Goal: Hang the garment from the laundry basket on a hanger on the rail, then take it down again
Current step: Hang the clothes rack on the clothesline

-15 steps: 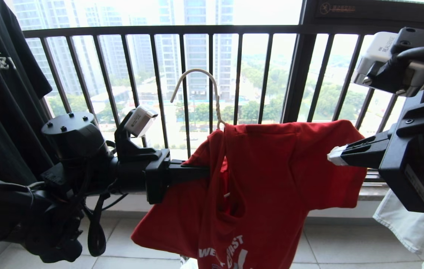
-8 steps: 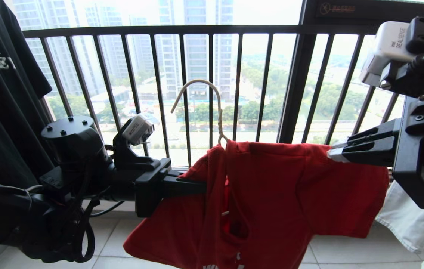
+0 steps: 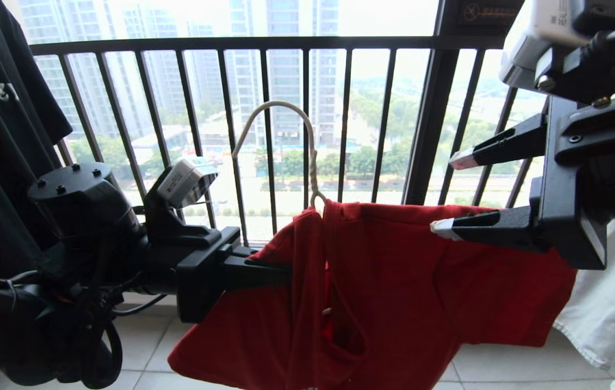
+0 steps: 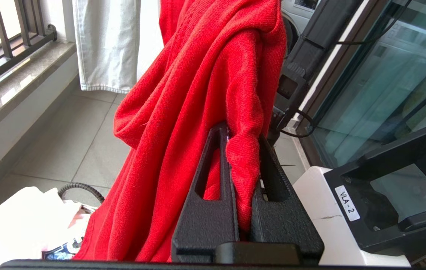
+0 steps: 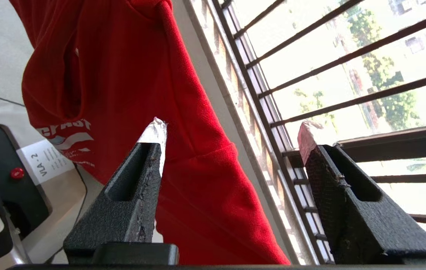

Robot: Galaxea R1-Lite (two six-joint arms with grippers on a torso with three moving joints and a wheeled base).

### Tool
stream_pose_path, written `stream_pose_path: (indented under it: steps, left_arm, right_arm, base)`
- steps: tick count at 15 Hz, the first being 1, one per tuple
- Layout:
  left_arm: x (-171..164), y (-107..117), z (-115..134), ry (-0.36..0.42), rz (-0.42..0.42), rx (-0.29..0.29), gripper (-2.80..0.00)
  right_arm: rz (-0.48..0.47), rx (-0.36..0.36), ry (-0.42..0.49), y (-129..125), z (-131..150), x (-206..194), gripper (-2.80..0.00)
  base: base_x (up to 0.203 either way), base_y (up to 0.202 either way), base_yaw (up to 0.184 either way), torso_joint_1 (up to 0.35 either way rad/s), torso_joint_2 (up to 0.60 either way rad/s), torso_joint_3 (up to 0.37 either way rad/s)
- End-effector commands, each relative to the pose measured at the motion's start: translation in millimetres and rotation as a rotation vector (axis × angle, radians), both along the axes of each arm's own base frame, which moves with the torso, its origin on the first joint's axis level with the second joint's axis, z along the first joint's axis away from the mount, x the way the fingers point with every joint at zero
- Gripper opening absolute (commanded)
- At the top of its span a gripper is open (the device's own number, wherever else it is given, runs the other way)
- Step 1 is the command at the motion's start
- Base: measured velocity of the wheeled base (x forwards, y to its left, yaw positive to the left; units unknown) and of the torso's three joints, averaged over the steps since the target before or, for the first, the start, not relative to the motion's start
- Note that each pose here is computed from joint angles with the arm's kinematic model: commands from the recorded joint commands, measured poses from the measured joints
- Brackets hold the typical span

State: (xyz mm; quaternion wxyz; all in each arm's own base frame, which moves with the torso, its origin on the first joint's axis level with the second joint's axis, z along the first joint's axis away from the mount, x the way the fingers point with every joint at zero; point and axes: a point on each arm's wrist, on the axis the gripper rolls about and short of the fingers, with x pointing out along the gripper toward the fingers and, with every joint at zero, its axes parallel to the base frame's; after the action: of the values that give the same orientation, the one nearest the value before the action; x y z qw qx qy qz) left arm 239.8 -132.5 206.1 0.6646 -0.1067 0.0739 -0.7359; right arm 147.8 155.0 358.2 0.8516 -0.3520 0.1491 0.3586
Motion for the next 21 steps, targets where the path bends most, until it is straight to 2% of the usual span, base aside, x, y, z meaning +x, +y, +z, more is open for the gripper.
stream_pose_path:
  steps: [1, 5, 13, 21]
  left_arm:
    - [-8.1, 4.7, 10.0, -0.036, -0.003, -0.016, -2.80]
    - [-12.4, 9.7, 15.3, -0.056, 0.008, -0.024, -2.80]
    - [-16.7, 13.6, 19.3, -0.076, 0.007, -0.029, -2.80]
    - [-16.8, 16.7, 20.1, -0.091, -0.006, -0.027, -2.80]
  right_arm:
    - [0.036, -0.023, 0.009, 8.5, -5.8, 8.5, 0.00]
    - [0.113, -0.025, -0.015, 15.4, -6.2, 12.1, 0.00]
    - [0.223, -0.045, 0.065, 21.8, -15.4, 11.0, 0.00]
    - [0.272, -0.052, 0.112, 29.4, -20.5, 8.3, 0.00]
  base:
    - [0.000, 0.000, 0.000, 0.000, 0.00, 0.000]
    - [0.000, 0.000, 0.000, 0.000, 0.00, 0.000]
    - [0.000, 0.000, 0.000, 0.000, 0.00, 0.000]
    - [0.000, 0.000, 0.000, 0.000, 0.00, 0.000]
